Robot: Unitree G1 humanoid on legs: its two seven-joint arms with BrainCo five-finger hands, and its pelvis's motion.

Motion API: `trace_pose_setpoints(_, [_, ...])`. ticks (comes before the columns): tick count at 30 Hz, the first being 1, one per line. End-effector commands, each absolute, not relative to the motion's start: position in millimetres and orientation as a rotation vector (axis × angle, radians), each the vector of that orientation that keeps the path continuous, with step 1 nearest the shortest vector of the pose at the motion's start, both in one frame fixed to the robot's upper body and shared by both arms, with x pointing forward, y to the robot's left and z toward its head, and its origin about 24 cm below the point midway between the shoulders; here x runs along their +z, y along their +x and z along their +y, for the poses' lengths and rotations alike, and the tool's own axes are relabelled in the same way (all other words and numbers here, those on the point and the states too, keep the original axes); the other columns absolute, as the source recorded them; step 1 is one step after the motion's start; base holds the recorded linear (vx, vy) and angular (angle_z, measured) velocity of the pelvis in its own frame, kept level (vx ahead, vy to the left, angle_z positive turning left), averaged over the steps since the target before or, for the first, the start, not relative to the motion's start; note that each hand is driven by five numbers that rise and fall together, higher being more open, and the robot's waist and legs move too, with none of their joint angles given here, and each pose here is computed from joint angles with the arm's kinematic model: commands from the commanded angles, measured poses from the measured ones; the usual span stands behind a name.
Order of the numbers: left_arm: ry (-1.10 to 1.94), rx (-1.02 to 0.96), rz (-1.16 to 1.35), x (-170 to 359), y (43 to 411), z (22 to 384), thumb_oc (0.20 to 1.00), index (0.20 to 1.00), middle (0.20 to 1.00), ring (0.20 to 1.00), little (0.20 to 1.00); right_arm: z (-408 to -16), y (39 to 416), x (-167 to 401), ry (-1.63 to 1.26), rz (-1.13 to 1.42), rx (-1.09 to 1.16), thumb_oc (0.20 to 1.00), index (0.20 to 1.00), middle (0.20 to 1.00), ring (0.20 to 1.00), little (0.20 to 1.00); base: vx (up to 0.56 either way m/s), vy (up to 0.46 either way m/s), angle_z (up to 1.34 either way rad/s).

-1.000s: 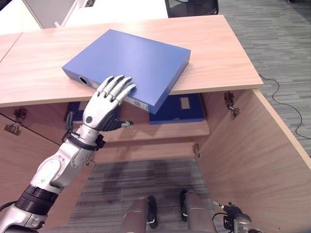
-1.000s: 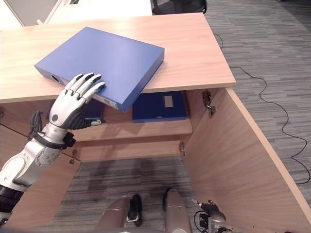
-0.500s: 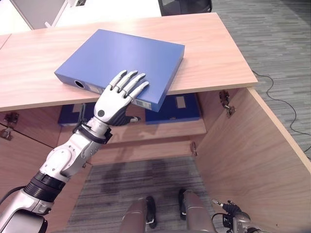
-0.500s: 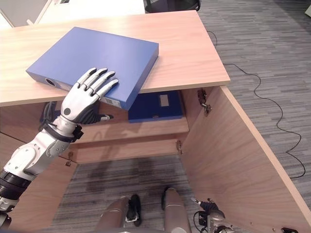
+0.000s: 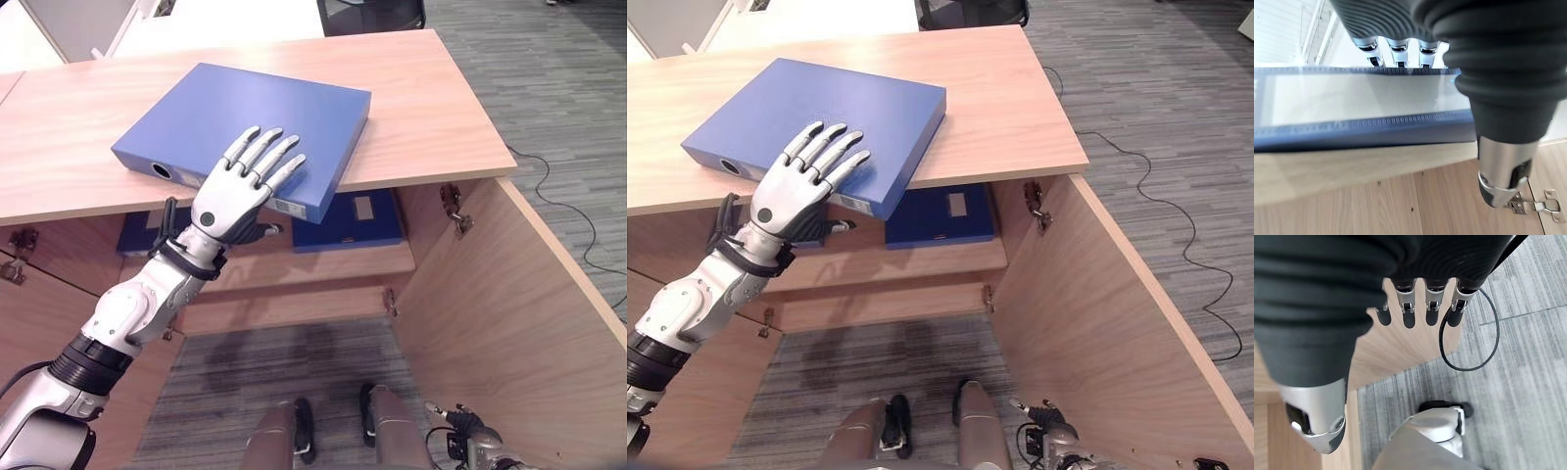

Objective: Put the empty folder in the office cabinet

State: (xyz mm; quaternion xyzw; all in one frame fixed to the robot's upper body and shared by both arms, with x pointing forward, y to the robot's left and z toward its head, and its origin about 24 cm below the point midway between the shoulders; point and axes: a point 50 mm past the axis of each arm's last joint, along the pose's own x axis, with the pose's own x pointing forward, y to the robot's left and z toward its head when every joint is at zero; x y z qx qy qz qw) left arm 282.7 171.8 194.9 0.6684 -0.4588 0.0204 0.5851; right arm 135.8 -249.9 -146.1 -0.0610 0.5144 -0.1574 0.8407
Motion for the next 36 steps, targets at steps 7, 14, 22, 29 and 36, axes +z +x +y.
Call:
trace_pose_setpoints(7, [1.521, 0.312, -1.297, 251, 279, 167, 1.0, 1.0, 1.0, 1.0, 1.0, -250, 128, -149, -0.187, 1.126, -0.315, 1.0, 1.0, 1.0, 1.0, 1.0, 0.0, 0.0, 0.0])
trace_pose_setpoints(14, [1.555, 0.316, -1.288, 251, 285, 165, 1.0, 1.0, 1.0, 1.0, 1.0, -250, 131, -148, -0.194, 1.123, -0.312, 1.0, 1.0, 1.0, 1.0, 1.0, 0.0, 0.0, 0.0])
trace_pose_setpoints(22, [1.577, 0.297, -1.217, 244, 291, 168, 0.2, 0.2, 0.2, 0.2, 0.2, -248, 131, -148, -0.189, 1.112, -0.309, 1.0, 1.0, 1.0, 1.0, 1.0, 0.0, 0.0, -0.01])
trace_pose_setpoints(29, [1.546, 0.274, -1.156, 238, 289, 173, 0.2, 0.2, 0.2, 0.2, 0.2, -246, 133, -148, -0.18, 1.101, -0.297, 1.0, 1.0, 1.0, 1.0, 1.0, 0.0, 0.0, 0.0])
trace_pose_setpoints(36, [1.488, 0.207, -1.071, 227, 287, 175, 0.2, 0.2, 0.2, 0.2, 0.2, -243, 134, -148, -0.165, 1.089, -0.282, 1.0, 1.0, 1.0, 1.0, 1.0, 0.0, 0.0, 0.0])
